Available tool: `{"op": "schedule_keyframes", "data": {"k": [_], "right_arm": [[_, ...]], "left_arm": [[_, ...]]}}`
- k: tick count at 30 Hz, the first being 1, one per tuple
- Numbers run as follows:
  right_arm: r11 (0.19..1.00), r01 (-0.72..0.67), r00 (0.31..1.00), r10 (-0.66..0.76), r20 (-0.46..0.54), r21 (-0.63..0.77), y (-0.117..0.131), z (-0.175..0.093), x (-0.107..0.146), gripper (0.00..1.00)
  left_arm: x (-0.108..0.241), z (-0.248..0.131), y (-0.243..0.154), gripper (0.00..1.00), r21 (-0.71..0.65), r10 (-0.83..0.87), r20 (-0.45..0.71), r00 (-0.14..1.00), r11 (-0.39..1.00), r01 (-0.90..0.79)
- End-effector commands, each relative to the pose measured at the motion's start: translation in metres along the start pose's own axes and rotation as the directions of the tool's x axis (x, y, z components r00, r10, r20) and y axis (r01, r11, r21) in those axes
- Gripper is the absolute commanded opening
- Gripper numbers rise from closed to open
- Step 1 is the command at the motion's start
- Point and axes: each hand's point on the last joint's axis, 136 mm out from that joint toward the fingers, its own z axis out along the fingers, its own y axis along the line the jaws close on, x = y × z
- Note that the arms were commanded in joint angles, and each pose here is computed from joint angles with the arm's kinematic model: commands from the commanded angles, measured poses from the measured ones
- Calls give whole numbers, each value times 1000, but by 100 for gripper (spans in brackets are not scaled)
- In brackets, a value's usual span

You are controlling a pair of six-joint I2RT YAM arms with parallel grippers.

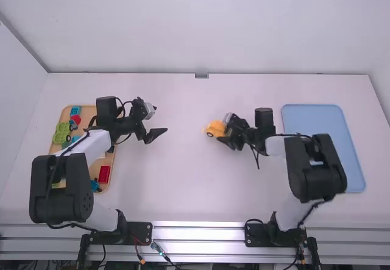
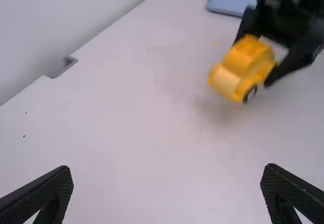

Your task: Assemble lego blocks to make yellow taxi

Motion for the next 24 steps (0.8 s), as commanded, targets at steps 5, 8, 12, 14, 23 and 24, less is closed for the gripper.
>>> {"op": "schedule_keyframes", "data": {"k": [5,8,12,14,23,24], "right_arm": [[910,-128,965,207,-163,394,-72,-96,29,50],[864,-197,942,298,-154,463,-83,-124,45,49],[738,-330,889,452,-68,588,-106,-173,76,48],[666,-377,861,509,-22,644,-114,-198,94,48],[289,-512,717,662,218,809,-121,-278,163,56],[259,-529,700,672,243,808,-117,-281,168,57]], "left_arm": [[-3,1,2,99,-33,58,22,998,998,-58],[-6,1,4,99,-48,73,34,997,996,-71],[-6,-2,28,99,-161,-54,22,998,985,57],[-2,-4,42,99,-235,-111,11,994,966,110],[5,-4,50,99,-276,-147,-3,989,951,140],[6,-4,51,99,-276,-146,-2,989,951,139]]}}
